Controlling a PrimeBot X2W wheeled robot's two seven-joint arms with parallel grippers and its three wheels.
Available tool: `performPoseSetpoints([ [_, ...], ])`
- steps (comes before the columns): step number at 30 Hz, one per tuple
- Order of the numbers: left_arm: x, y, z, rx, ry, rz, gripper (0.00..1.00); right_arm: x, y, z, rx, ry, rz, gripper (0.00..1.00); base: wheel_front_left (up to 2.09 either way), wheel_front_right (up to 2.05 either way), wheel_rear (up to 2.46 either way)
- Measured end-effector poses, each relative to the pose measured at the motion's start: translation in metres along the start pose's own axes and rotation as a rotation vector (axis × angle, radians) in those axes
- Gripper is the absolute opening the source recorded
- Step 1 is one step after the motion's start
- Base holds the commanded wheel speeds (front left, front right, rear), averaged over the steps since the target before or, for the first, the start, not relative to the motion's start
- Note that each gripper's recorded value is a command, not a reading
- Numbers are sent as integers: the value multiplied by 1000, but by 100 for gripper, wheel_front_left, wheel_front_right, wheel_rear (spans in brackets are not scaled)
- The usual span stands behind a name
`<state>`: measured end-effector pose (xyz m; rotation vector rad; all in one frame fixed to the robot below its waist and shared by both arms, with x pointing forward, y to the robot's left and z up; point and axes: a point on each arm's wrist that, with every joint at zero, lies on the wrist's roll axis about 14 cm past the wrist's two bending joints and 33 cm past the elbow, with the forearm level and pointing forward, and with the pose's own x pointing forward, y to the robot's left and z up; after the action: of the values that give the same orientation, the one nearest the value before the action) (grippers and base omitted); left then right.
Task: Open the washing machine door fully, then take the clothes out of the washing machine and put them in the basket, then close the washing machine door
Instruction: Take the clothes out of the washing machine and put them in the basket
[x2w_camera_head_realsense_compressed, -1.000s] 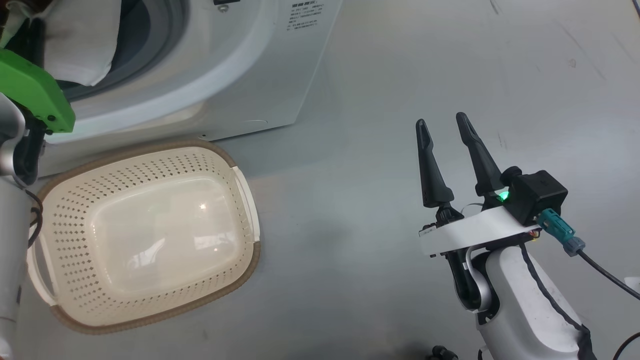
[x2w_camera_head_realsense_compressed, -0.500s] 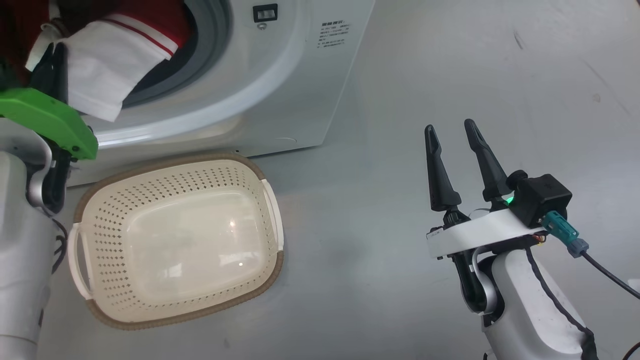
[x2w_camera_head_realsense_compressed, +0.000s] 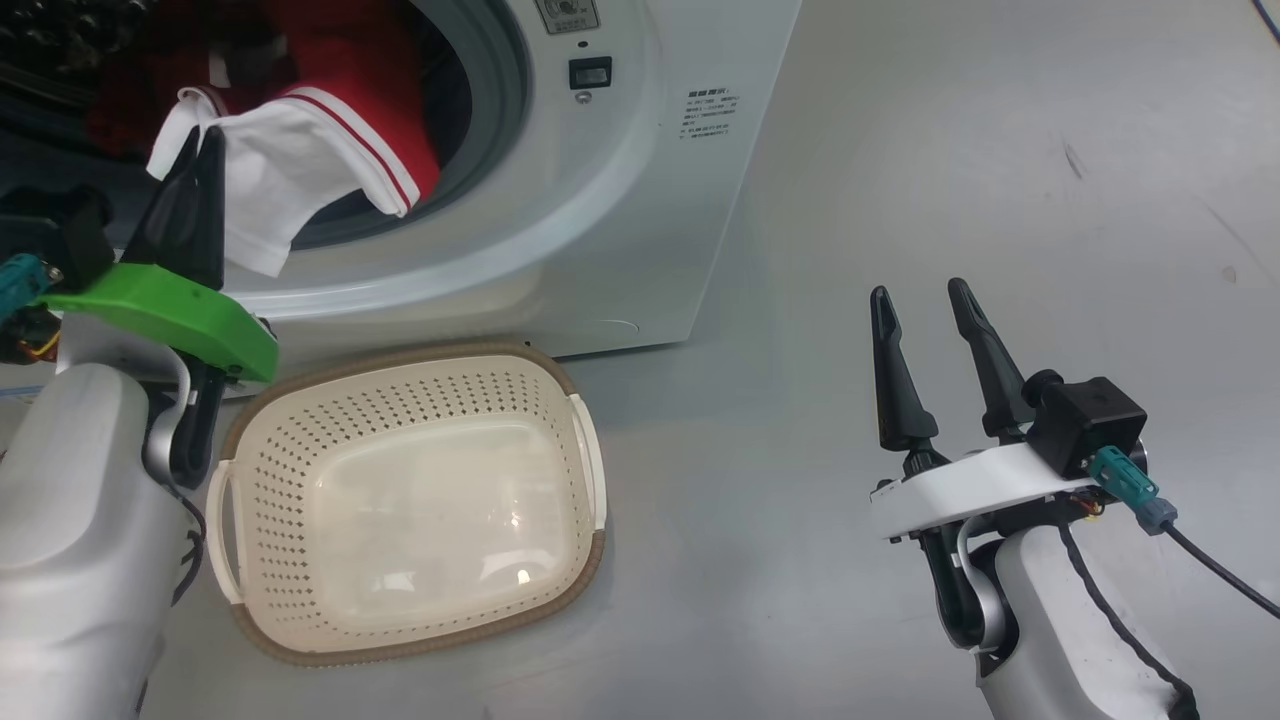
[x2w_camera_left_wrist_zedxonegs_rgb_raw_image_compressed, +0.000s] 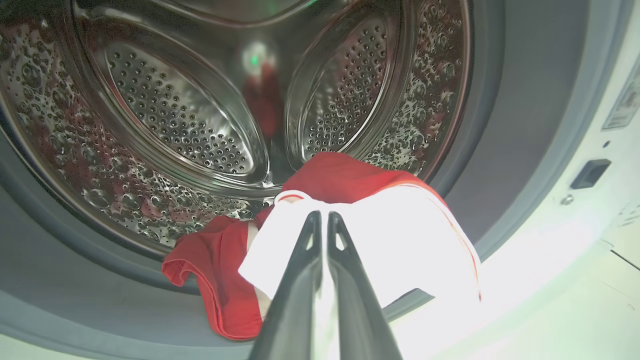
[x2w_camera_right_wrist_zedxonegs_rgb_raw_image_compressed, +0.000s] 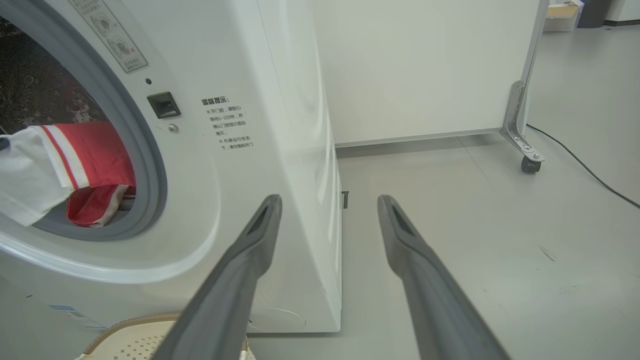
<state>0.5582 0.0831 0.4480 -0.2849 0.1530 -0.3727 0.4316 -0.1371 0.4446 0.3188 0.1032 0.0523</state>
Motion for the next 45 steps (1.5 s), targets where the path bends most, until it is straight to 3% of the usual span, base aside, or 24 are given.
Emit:
performPoseSetpoints([
  [16,-37,-32,78,7,-240,-72,0,-12,14,12,3,-30,42,100,0,0,0],
  [26,-69,-55,186,53,-567,-137,0,-16,20,18,7,-46,69,100,0,0,0],
  [29,-77,-59,199,65,-616,-148,0,-16,21,19,7,-48,70,100,0,0,0],
  [39,-93,-63,184,60,-595,-152,0,-19,23,19,10,-48,80,100,0,0,0],
  [45,-95,-62,121,44,-417,-148,0,-21,22,16,11,-38,79,100,0,0,0],
])
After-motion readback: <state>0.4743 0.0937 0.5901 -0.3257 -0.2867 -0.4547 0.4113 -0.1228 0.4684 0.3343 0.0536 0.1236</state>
